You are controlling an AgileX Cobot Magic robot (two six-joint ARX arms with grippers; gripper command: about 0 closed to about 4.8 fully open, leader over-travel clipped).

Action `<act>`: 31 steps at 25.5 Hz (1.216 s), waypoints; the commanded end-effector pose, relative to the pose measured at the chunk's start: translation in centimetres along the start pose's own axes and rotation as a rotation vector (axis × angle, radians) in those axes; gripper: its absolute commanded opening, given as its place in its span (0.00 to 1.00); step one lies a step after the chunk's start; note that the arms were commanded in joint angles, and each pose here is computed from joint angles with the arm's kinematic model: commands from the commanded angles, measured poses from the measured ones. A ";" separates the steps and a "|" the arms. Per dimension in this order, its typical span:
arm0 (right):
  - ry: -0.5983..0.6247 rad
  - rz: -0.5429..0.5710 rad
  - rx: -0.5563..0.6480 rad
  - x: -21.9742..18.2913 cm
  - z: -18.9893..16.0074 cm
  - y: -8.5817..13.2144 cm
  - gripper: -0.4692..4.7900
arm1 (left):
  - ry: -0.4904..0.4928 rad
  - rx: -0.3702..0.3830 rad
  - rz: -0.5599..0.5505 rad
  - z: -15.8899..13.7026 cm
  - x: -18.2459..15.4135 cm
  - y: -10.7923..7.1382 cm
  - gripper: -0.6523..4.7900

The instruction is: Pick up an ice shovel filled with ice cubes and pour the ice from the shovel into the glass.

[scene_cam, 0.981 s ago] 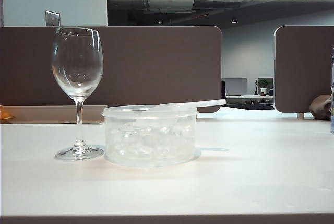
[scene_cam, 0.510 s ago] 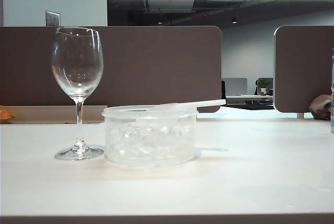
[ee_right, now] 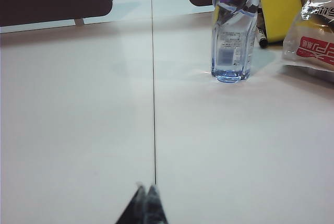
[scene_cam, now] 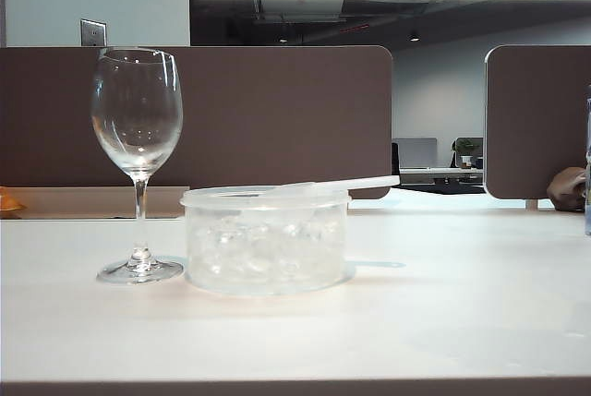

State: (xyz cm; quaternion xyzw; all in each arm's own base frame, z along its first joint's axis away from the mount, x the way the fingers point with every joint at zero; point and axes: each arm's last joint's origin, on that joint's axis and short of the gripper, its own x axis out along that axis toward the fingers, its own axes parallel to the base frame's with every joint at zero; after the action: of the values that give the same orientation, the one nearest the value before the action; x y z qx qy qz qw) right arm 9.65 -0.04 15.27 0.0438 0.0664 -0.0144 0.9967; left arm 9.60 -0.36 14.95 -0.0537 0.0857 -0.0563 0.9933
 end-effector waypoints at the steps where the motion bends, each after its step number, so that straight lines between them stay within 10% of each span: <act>1: -0.019 0.003 -0.001 0.0 0.2 0.0 0.08 | -0.005 0.001 0.003 0.1 0.0 0.0 0.17; 12: -0.019 0.003 -0.001 0.0 0.2 0.0 0.08 | -0.004 0.166 0.073 0.0 0.1 -0.6 0.17; 31: -0.019 0.003 -0.001 0.0 0.2 0.0 0.08 | -0.005 0.186 -0.305 -0.5 -0.7 -4.5 0.17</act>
State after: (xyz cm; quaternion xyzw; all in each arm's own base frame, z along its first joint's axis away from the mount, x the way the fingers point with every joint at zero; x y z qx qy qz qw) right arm 9.65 -0.04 15.28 0.0432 0.0662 -0.0144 0.9968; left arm 8.36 -4.76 15.04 0.0318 0.0728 -0.2108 0.9743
